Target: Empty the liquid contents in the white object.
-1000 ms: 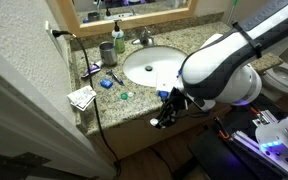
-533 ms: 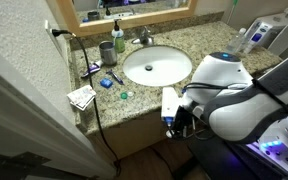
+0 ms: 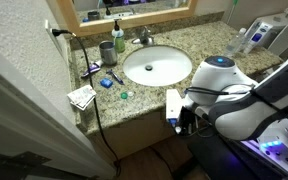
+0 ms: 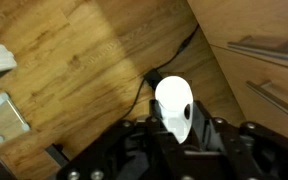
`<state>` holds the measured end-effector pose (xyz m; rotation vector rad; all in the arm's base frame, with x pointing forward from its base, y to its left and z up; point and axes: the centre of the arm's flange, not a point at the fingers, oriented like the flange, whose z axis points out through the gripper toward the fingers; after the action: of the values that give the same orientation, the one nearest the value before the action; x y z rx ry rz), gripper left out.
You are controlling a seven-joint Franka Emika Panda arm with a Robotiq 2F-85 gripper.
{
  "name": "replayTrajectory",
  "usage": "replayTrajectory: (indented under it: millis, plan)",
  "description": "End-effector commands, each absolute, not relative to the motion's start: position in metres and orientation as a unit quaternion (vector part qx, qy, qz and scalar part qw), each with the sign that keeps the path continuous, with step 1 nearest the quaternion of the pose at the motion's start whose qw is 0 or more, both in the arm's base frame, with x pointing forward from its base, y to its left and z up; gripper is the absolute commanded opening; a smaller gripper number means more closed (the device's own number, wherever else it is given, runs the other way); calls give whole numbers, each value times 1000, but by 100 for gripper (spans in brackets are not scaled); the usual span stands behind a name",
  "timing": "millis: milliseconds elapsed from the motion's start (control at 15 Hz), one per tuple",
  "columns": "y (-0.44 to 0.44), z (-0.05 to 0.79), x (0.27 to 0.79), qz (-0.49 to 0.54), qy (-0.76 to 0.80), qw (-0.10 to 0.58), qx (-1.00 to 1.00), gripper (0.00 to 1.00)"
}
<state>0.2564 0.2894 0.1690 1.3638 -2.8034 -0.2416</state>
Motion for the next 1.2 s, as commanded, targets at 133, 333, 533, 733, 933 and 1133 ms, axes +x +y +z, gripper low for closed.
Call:
replayTrajectory:
  millis: [133,333,533,733,933,1133]
  plan:
    - [284,196,227,36,-867,30,497,11]
    - [249,131,252,10,-858,34,512,36]
    - [267,129,235,20,-838,29,544,11]
    - [263,124,251,15,-796,23,604,11]
    - [260,144,233,33,-747,-15,664,11]
    - [267,159,207,29,-696,-39,716,11]
